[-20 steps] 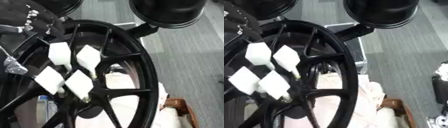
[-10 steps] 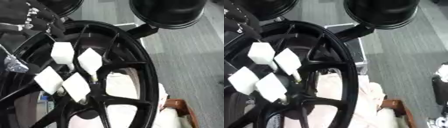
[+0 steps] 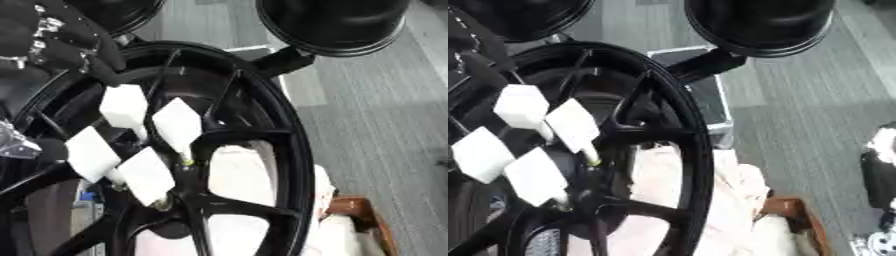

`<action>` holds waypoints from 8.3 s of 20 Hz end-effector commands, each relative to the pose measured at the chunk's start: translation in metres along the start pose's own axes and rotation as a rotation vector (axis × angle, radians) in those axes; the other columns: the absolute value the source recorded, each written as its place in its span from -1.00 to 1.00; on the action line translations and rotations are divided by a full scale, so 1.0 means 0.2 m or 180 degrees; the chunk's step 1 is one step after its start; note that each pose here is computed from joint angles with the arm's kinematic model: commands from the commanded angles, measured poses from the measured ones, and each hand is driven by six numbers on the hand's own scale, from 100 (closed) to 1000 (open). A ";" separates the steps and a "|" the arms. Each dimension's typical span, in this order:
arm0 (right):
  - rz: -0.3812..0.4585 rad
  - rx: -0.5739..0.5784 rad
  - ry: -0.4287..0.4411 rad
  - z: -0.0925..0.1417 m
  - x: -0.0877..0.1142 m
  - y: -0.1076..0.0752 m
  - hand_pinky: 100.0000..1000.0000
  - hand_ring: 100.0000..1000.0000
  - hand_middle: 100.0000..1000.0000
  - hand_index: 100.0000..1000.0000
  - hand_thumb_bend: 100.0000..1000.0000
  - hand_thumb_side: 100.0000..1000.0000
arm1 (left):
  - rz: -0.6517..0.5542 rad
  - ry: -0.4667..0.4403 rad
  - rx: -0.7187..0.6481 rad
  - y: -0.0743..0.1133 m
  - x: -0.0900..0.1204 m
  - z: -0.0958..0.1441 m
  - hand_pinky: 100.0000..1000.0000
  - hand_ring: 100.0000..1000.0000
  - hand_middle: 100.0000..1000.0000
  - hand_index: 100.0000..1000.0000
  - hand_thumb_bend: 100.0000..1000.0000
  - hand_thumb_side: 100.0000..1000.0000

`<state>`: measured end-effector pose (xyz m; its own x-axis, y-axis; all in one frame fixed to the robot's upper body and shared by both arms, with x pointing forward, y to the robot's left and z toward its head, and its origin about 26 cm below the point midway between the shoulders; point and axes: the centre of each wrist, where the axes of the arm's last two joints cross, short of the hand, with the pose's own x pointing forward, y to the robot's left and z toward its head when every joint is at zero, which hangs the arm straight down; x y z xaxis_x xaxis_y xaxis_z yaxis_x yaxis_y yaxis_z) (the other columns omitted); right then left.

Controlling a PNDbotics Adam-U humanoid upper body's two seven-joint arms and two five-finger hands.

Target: Pull the pin out of the wheel hub.

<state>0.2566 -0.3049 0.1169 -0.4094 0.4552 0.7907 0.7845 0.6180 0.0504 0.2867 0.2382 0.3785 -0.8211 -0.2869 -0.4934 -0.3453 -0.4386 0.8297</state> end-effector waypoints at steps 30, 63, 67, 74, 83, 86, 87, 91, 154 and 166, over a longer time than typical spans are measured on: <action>-0.0063 -0.0050 -0.0045 -0.02 0.02 0.00 0.58 0.47 0.19 0.54 -1.00 -0.50 | -0.0599 -0.0605 -0.1154 -0.12 0.05 0.00 0.61 0.58 0.36 0.59 -0.23 -0.11; -0.0099 -0.0080 0.0028 -0.01 0.02 0.00 0.58 0.47 0.19 0.54 -1.00 -0.49 | -0.0485 -0.0705 -0.1010 -0.12 0.05 -0.02 0.49 0.25 -0.03 0.54 -0.45 -0.32; -0.0106 -0.0078 0.0034 -0.01 0.02 0.01 0.58 0.47 0.19 0.53 -1.00 -0.49 | -0.0481 -0.0690 -0.1065 -0.14 0.06 -0.03 0.48 0.26 0.04 0.54 -0.44 -0.30; -0.0122 -0.0088 0.0043 -0.01 0.02 0.01 0.58 0.47 0.18 0.53 -1.00 -0.49 | -0.0436 -0.0702 -0.1180 -0.20 0.06 -0.07 0.45 0.24 0.05 0.48 -0.58 -0.14; -0.0129 -0.0100 0.0059 -0.01 0.02 0.01 0.58 0.47 0.18 0.54 -1.00 -0.49 | -0.0344 -0.0709 -0.1195 -0.25 0.04 -0.10 0.33 0.06 -0.19 0.24 -0.80 -0.45; -0.0128 -0.0104 0.0068 -0.01 0.02 0.01 0.58 0.47 0.18 0.53 -1.00 -0.49 | -0.0246 -0.0641 -0.1088 -0.21 0.03 -0.10 0.22 -0.04 -0.34 0.03 -0.96 -0.48; -0.0128 -0.0106 0.0070 -0.01 0.02 0.01 0.58 0.47 0.18 0.53 -1.00 -0.48 | -0.0207 -0.0612 -0.1046 -0.20 0.03 -0.10 0.17 -0.08 -0.40 -0.05 -1.00 -0.49; -0.0124 -0.0114 0.0083 -0.01 0.02 0.01 0.58 0.47 0.18 0.54 -1.00 -0.48 | -0.0025 -0.0512 -0.0869 -0.14 0.05 -0.07 0.12 -0.13 -0.48 -0.18 -1.00 -0.49; -0.0100 -0.0226 0.0021 -0.04 0.00 -0.05 0.57 0.44 0.16 0.52 -1.00 -0.51 | 0.1884 0.2503 0.1328 -0.53 -0.56 0.90 1.00 1.00 1.00 1.00 -1.00 0.82; -0.0122 -0.0235 0.0022 -0.04 0.00 -0.05 0.57 0.44 0.15 0.52 -1.00 -0.51 | 0.1774 0.2276 0.1235 -0.51 -0.55 0.87 1.00 1.00 1.00 1.00 -1.00 -0.31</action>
<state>0.2531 -0.3143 0.1142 -0.4179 0.4148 0.8083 0.8048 0.5817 0.1176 0.3417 0.4615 0.3760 -0.4877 -0.8663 0.1082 -0.1835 0.2228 0.9574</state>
